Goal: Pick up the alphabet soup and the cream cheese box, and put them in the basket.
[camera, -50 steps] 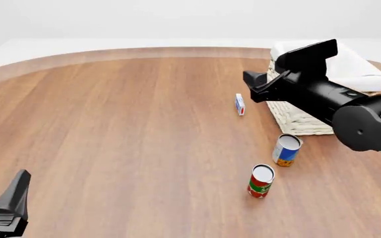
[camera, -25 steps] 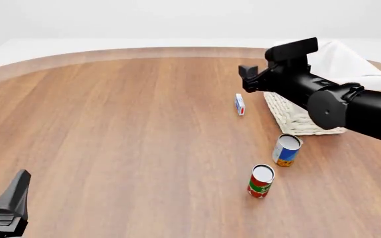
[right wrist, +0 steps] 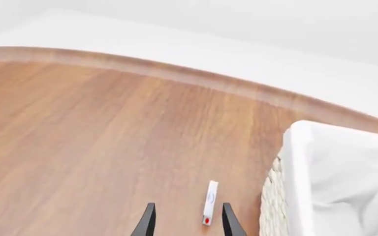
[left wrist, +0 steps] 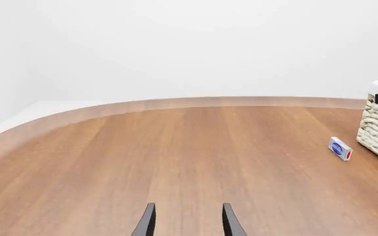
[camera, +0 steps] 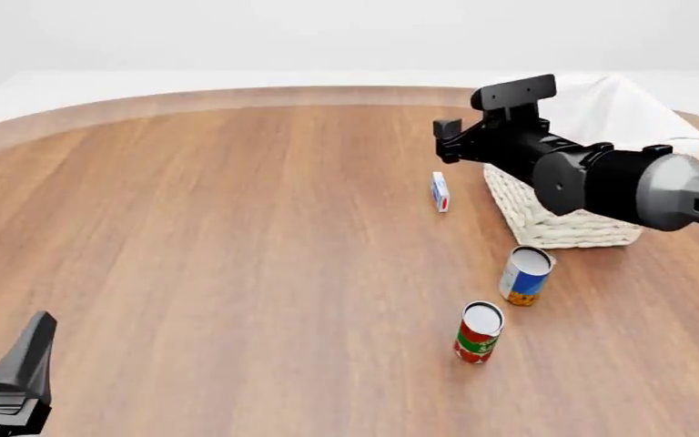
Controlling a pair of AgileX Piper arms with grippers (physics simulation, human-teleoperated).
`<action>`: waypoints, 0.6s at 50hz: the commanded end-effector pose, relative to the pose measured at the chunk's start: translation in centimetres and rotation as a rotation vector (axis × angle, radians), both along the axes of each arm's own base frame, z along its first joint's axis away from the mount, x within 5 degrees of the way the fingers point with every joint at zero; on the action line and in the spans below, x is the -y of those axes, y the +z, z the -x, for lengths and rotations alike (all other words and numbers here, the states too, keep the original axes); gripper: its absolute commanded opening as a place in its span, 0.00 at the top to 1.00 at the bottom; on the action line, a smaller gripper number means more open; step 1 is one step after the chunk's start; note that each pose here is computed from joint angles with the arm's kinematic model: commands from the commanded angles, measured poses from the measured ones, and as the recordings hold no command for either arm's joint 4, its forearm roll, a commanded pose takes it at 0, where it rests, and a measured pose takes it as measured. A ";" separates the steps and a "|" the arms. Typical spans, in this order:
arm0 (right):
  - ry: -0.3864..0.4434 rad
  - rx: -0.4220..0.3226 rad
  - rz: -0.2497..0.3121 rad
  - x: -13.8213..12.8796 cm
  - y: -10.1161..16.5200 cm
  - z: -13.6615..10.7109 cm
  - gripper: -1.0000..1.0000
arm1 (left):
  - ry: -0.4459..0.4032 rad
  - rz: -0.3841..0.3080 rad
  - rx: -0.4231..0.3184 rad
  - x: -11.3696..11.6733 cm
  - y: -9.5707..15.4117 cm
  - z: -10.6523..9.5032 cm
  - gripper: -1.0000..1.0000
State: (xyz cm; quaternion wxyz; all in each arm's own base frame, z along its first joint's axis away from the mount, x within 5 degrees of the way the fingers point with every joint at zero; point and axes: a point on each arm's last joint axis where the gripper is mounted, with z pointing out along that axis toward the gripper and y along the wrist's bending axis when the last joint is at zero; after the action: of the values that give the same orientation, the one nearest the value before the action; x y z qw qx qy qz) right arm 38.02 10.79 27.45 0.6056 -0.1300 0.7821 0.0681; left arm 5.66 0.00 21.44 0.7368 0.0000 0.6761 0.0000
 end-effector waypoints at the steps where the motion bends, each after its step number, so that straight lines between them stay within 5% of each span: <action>1: -0.018 -0.028 -0.004 -0.1 -1.7 -2.5 0.00 | 0.000 0.000 0.000 0.0 0.0 0.0 0.00; 30: -0.048 -0.092 -0.014 -0.3 -5.4 -7.4 0.00 | 0.000 0.000 0.000 0.0 0.0 0.0 0.00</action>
State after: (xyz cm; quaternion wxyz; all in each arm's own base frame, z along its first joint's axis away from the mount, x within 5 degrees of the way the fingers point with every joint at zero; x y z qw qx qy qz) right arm 43.89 11.02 23.60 0.5813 -0.1106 0.8036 0.0637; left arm 5.66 0.00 21.44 0.7368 0.0000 0.6761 0.0000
